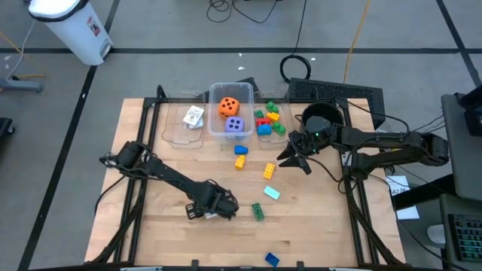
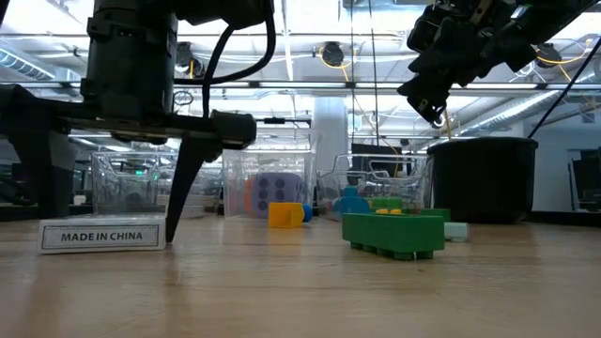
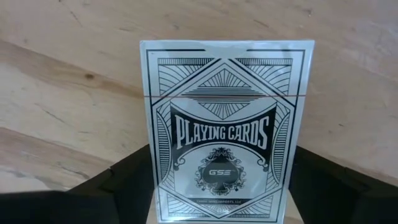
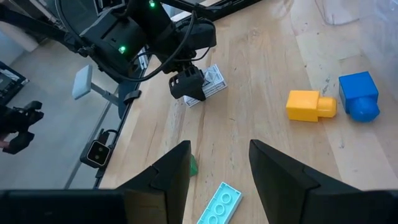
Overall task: Pick & Place Toys
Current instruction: Put the black deck of cards into the left transparent bin
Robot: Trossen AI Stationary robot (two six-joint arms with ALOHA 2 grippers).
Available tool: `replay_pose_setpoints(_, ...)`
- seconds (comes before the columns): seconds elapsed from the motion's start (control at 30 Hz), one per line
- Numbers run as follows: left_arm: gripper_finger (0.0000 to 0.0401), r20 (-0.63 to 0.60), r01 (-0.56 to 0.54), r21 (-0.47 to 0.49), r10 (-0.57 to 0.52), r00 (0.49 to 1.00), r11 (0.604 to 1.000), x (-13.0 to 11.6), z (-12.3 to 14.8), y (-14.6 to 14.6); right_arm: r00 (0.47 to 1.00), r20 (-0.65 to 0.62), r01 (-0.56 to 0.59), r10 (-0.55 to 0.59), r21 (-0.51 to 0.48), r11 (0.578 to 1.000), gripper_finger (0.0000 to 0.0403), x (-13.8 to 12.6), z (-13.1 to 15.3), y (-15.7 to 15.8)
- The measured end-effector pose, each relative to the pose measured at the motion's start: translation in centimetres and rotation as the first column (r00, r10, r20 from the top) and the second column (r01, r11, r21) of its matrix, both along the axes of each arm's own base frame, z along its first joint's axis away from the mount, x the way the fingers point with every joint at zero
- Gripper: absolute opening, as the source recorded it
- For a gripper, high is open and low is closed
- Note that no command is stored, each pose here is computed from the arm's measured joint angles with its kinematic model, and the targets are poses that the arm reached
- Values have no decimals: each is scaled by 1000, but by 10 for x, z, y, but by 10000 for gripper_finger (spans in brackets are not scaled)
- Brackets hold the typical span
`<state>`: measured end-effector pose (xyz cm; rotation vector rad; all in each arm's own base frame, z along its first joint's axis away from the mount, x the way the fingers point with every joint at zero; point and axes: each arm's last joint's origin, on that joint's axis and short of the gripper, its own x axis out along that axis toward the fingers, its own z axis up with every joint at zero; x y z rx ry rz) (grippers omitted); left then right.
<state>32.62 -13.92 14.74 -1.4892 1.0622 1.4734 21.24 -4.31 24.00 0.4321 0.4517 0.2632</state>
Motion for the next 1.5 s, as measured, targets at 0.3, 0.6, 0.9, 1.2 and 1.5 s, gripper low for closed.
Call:
replay_pose_setpoints(0.3, 306, 48, 53, 28, -55, 997, 998, -8, 32, 5, 1000, 17, 0, 0, -9, 1000, 155, 1, 1, 0)
replay_pose_setpoints(0.6, 304, 273, -6, 311, -83, 958, 950, -48, 114, 29, 1000, 21, 22, -21, -15, 1000, 155, 1, 2, -1)
replay_pose_setpoints(0.9, 301, 355, -21, 522, -195, 914, 853, -92, 176, 78, 1000, 20, 22, -22, -13, 1000, 155, 1, 2, -1)
replay_pose_setpoints(1.2, 301, 281, 28, 597, -242, 929, 801, -115, 200, 135, 1000, 15, 27, -27, 0, 1000, 155, 1, 2, -1)
replay_pose_setpoints(1.5, 302, 115, 201, 573, -321, 940, 795, -127, 202, 196, 991, 60, 119, -120, 24, 993, 155, 4, 8, -4)
